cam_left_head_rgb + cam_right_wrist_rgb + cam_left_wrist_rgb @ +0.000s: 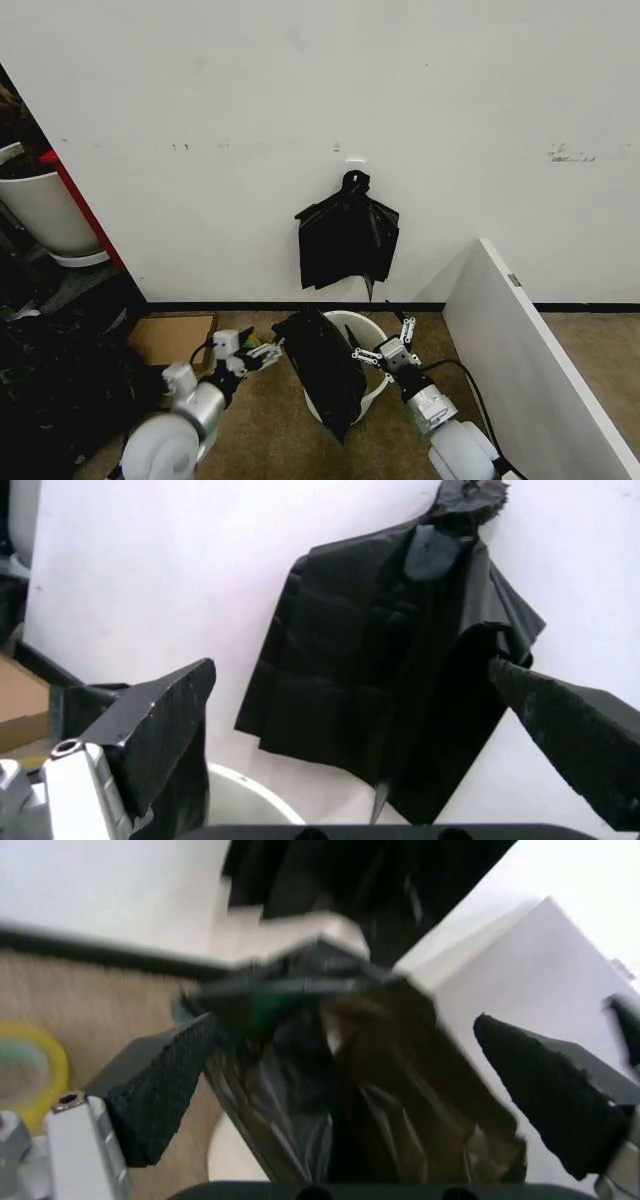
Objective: Place the garbage bag over the trash bin.
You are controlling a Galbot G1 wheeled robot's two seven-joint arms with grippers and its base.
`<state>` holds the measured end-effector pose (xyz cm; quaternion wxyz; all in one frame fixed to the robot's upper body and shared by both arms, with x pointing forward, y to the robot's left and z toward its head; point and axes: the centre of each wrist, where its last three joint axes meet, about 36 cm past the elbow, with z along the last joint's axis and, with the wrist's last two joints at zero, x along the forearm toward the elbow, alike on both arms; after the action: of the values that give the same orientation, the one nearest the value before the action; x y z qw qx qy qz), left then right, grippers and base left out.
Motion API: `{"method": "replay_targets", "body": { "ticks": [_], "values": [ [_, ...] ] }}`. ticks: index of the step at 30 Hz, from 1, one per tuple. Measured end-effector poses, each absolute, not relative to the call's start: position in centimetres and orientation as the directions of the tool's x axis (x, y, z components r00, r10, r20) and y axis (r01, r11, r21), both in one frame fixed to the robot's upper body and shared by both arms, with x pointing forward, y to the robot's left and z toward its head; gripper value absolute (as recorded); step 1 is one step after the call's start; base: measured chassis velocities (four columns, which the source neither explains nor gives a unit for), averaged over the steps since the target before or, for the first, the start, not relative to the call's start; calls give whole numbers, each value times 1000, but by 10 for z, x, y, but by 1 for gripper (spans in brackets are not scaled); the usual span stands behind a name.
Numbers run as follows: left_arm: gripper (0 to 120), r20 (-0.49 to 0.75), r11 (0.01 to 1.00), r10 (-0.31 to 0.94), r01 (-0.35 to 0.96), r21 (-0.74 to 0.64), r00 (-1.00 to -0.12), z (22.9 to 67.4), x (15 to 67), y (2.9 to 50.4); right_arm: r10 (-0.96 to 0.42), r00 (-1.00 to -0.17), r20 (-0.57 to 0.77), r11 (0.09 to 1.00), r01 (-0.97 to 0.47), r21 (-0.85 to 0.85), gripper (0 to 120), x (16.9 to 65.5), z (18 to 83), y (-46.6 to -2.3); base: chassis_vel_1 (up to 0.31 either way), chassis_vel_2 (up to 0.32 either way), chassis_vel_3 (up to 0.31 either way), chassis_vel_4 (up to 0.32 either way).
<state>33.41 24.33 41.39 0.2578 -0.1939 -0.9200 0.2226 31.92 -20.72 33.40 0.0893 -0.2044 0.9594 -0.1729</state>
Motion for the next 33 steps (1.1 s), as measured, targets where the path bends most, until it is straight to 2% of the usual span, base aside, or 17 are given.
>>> {"method": "replay_targets", "body": {
  "ticks": [7, 23, 30, 33],
  "values": [
    [100, 537, 862, 422, 140, -486, -731, 395, 346, 222, -400, -911, -104, 871, -342, -353, 100, 318, 331, -207, 0, 0, 0, 0],
    [100, 614, 865, 434, 114, -489, -660, 366, 368, 184, -386, -917, -104, 882, -333, -334, 100, 316, 327, -200, 0, 0, 0, 0],
    [91, 634, 864, 422, 76, -498, -648, 356, 375, 174, -381, -919, -107, 884, -328, -332, 100, 315, 327, -198, 0, 0, 0, 0],
    [79, 644, 862, 420, 59, -504, -640, 352, 378, 170, -379, -920, -106, 885, -326, -331, 100, 314, 326, -196, 0, 0, 0, 0]
  ]
}}
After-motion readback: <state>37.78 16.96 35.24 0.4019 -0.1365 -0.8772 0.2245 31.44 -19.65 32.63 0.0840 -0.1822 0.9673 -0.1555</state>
